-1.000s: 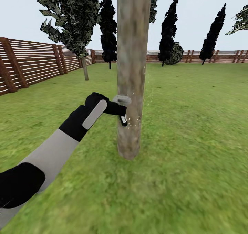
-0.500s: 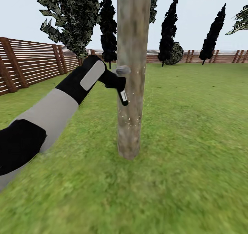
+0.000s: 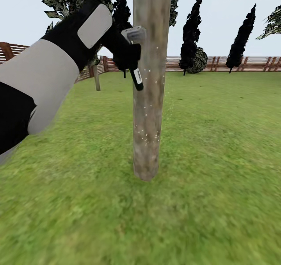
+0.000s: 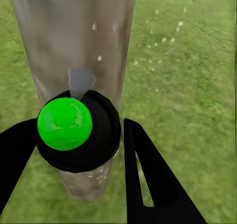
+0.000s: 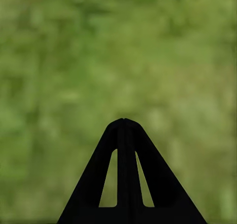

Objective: In the garden, pick up the pesticide atomizer on the floor and spray pesticide onto both trees until each tree trunk is fully covered.

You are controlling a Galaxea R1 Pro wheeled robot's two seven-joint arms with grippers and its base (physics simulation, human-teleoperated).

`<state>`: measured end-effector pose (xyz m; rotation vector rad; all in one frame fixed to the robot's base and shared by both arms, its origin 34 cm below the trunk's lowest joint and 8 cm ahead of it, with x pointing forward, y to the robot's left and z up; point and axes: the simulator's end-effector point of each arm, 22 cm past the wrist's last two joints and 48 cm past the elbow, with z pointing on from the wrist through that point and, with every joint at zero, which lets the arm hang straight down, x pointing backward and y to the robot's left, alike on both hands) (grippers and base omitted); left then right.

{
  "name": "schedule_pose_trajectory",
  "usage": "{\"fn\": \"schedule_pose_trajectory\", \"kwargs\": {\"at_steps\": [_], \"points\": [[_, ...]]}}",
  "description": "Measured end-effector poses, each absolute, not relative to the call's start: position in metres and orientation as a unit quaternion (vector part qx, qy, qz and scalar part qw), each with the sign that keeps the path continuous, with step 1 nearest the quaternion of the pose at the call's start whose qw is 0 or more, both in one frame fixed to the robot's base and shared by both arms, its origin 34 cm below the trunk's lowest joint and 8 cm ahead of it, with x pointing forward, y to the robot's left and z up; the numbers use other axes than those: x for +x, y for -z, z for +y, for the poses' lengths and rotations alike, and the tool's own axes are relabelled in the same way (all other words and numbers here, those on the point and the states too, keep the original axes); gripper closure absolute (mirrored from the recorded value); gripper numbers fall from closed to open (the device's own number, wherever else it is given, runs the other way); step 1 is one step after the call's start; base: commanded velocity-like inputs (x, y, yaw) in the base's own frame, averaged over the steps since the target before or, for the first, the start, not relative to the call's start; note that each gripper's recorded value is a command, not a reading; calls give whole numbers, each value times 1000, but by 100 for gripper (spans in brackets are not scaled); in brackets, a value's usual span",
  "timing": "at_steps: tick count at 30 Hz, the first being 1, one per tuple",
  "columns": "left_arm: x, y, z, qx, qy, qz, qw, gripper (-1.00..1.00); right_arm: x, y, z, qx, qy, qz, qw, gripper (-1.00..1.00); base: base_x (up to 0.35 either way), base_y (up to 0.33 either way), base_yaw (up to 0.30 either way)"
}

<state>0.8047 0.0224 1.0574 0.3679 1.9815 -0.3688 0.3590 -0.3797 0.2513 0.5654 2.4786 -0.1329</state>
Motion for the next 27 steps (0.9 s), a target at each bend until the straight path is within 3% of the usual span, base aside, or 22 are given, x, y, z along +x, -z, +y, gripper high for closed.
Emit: {"fn": "schedule_pose_trajectory", "kwargs": {"at_steps": [13, 27], "points": [[784, -1114, 11, 155, 181, 809, 537, 100, 359, -251, -381, 213, 51, 931, 293, 100, 0, 0, 0], [810, -886, -3, 176, 165, 875, 419, 100, 358, -251, -382, 215, 51, 930, 293, 100, 0, 0, 0]]}}
